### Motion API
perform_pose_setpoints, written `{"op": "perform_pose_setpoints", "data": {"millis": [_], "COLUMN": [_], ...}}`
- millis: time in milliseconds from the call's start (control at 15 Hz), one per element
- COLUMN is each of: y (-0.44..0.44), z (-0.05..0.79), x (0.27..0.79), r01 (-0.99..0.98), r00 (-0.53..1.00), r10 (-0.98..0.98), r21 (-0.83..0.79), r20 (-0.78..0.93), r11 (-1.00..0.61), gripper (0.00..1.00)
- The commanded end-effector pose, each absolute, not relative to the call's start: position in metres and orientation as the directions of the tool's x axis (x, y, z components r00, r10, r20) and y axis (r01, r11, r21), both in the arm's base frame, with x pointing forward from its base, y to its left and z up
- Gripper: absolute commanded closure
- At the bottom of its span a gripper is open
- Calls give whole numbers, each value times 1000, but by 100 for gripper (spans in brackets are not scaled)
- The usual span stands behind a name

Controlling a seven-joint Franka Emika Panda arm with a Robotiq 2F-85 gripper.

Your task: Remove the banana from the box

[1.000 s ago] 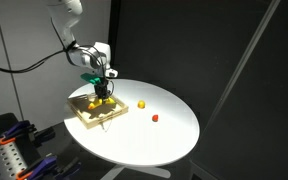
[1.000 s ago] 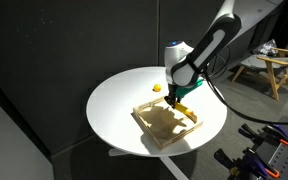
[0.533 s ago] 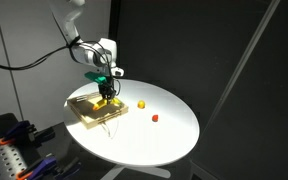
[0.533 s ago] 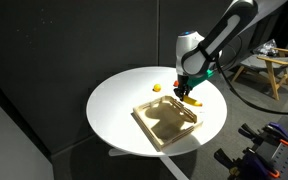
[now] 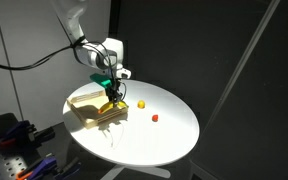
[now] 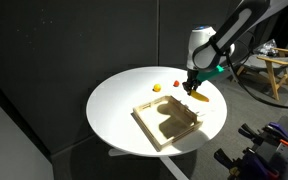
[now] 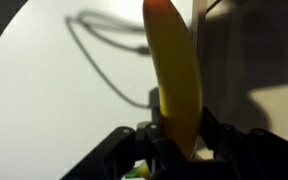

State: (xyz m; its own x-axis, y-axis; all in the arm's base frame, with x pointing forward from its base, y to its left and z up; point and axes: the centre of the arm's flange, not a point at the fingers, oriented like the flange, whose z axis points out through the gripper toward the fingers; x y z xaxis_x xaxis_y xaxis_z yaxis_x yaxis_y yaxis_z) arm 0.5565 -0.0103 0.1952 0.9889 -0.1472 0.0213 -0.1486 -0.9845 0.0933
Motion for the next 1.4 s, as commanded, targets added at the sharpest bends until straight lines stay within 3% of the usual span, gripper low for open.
{"op": "perform_pose_setpoints", "data": {"millis": [0, 1333], "y": [-31, -90], "z": [195, 132], "x": [544, 527], "r01": [-204, -399], "r00": [978, 917], "r10": [-201, -398], "r21": [74, 38], "r20": [54, 34], "r11": [-976, -916], "gripper": [84, 84]}}
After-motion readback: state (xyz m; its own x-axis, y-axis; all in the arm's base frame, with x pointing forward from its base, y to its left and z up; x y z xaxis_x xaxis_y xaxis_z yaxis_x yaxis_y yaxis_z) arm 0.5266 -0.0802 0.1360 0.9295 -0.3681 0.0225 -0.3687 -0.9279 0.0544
